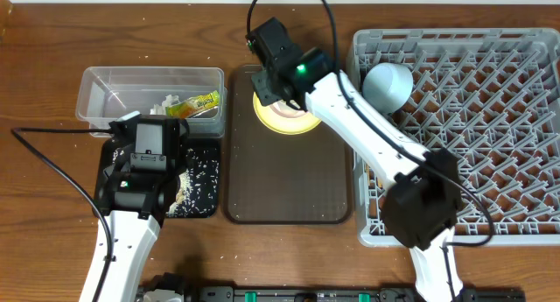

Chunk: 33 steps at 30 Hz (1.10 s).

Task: Sort waste into correct bins and load items into the dishwasher rack

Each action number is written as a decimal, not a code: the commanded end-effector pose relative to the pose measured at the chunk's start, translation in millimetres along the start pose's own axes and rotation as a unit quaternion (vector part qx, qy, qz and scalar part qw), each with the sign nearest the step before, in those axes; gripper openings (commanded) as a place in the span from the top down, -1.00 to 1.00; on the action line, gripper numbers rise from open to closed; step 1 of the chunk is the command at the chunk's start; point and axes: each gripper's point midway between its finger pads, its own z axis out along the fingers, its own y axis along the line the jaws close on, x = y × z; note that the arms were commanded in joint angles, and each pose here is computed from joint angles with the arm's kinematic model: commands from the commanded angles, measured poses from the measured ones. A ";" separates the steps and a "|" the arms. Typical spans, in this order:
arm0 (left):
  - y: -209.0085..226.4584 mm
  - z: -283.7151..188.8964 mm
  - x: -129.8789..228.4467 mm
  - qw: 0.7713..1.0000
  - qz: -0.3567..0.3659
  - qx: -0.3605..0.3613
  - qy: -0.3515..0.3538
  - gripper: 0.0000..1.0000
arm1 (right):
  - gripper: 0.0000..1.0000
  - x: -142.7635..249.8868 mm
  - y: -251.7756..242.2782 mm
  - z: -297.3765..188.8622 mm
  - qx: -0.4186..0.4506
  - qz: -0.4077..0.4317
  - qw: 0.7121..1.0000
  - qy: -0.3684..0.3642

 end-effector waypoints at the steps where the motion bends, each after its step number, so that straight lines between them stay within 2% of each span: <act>1: 2.8 -2.8 -6.8 1.000 -0.004 -0.006 -0.009 -0.93 | 0.55 15.1 -2.7 23.6 0.017 -0.019 0.999 0.024; 18: 2.8 -2.8 -6.8 1.000 -0.004 -0.006 -0.009 -0.93 | 0.78 42.6 -16.0 59.5 0.058 -0.028 0.995 0.070; 25: 2.8 -2.8 -6.8 1.000 -0.004 -0.006 -0.009 -0.93 | 0.97 46.5 -17.8 58.8 0.060 -0.029 0.995 0.079; 33: 2.8 -2.8 -6.8 1.000 -0.004 -0.006 -0.009 -0.93 | 0.98 51.6 -22.3 57.2 0.072 -0.032 0.993 0.089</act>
